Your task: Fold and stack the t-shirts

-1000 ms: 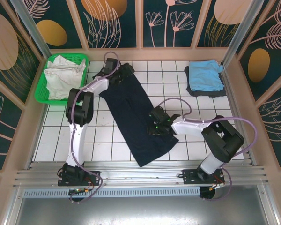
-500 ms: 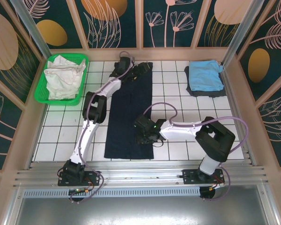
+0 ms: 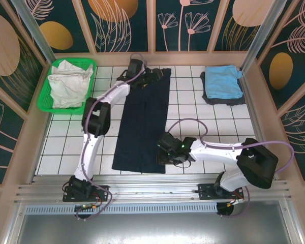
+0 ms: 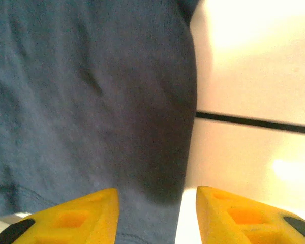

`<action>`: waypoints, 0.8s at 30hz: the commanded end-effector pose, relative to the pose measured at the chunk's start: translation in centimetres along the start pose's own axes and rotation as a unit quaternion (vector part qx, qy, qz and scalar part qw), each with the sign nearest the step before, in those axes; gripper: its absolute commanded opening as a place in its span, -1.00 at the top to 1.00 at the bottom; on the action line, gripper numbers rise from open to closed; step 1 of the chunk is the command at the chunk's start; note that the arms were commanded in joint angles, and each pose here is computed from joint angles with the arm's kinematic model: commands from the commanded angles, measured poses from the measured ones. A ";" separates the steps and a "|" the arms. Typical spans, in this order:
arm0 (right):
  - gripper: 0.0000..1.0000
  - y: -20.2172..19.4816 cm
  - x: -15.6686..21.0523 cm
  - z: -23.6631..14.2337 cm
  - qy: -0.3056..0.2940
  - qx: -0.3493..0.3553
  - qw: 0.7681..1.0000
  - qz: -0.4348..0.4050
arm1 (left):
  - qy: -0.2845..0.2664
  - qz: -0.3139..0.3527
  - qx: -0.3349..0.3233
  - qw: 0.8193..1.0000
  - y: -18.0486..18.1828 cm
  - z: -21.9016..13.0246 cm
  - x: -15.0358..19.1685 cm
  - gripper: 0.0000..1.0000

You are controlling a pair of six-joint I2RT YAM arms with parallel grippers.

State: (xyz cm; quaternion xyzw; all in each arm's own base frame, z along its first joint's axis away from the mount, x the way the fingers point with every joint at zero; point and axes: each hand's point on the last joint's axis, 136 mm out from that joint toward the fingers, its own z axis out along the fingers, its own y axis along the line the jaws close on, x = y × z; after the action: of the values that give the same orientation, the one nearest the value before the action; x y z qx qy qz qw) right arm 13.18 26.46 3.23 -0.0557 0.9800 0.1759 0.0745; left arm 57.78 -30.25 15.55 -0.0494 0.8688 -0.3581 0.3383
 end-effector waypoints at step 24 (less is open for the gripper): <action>0.26 1.2 6.2 2.4 0.114 0.018 0.991 -0.073 | 0.132 -0.109 -0.229 0.958 13.8 -29.4 30.0 -0.11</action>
State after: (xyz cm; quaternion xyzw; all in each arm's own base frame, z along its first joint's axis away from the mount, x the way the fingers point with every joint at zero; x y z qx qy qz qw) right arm 10.41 26.96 1.55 -0.1157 0.9833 0.1355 0.0368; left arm 20.65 -13.83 7.03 -0.1391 0.9453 -0.2196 0.1969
